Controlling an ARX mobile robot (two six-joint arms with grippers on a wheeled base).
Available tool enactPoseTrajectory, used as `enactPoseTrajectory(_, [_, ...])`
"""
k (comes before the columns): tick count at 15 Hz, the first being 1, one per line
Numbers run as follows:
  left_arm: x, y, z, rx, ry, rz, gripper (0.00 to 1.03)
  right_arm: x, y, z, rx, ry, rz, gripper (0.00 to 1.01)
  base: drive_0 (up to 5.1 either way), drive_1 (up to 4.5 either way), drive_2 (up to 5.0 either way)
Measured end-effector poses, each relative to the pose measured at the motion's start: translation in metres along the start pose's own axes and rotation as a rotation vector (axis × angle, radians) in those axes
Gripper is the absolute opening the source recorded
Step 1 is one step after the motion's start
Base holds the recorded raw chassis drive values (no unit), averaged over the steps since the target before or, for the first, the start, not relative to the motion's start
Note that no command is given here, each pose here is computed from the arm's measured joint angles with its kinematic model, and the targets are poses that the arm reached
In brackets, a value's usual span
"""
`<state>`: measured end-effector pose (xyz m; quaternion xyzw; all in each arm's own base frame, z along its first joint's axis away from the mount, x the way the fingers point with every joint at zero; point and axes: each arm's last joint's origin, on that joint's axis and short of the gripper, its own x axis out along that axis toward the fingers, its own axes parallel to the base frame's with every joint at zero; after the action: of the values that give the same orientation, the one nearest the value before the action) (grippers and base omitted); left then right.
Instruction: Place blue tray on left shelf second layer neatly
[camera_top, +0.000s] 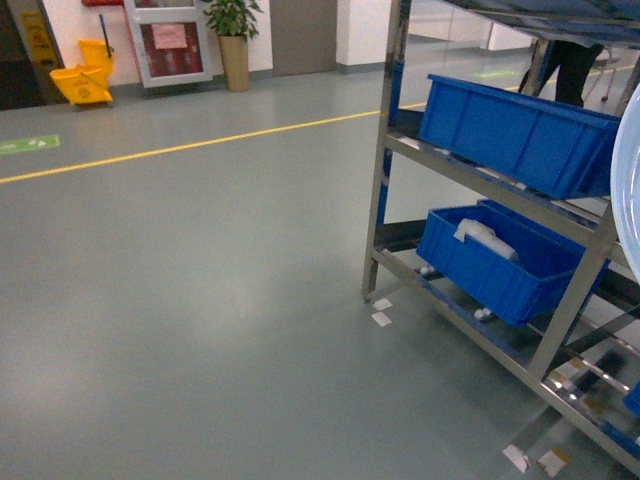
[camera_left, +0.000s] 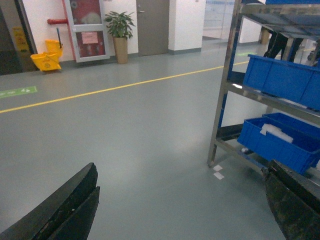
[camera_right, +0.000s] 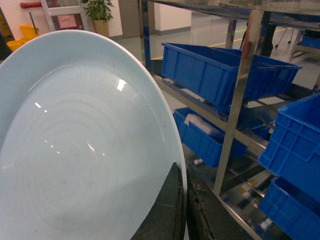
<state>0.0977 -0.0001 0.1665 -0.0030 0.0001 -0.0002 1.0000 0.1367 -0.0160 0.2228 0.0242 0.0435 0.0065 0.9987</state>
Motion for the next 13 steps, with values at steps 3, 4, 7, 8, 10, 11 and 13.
enactPoseTrajectory(3, [0.0000,0.0000,-0.0003,0.000,0.003,0.000,0.98,-0.0005,0.0001,0.0004,-0.001,-0.003,0.000,0.02,-1.7,2.29,-5.6])
enactPoseTrajectory(4, [0.0000,0.0000,-0.0003,0.000,0.003,0.000,0.98,-0.0005,0.0001,0.0004,-0.001,-0.004,0.000,0.02,-1.7,2.26,-5.6])
enactPoseTrajectory(7, [0.0000,0.0000,-0.0004,0.000,0.004,0.000,0.98,-0.0004,0.0001,0.0001,0.000,-0.001,0.000,0.02,-1.6,2.35,-5.5])
enactPoseTrajectory(8, [0.0000,0.0000,-0.0001,0.000,0.001,0.000,0.98,-0.0005,0.0001,0.0005,-0.001,-0.005,0.000,0.02,-1.5,2.42,-5.5])
enactPoseTrajectory(10, [0.0000,0.0000,0.0000,0.000,0.000,0.000,0.98,-0.0005,0.0001,0.0006,-0.001,-0.006,0.001,0.02,-1.5,2.42,-5.5])
enactPoseTrajectory(11, [0.0000,0.0000,-0.0010,0.000,0.011,0.000,0.98,0.0005,0.0000,-0.0005,0.001,0.005,0.002,0.02,-1.5,2.42,-5.5])
enactPoseTrajectory(13, [0.0000,0.0000,-0.0003,0.000,0.003,0.000,0.98,0.0001,0.0001,-0.0001,0.000,-0.001,0.002,0.02,-1.5,2.42,-5.5])
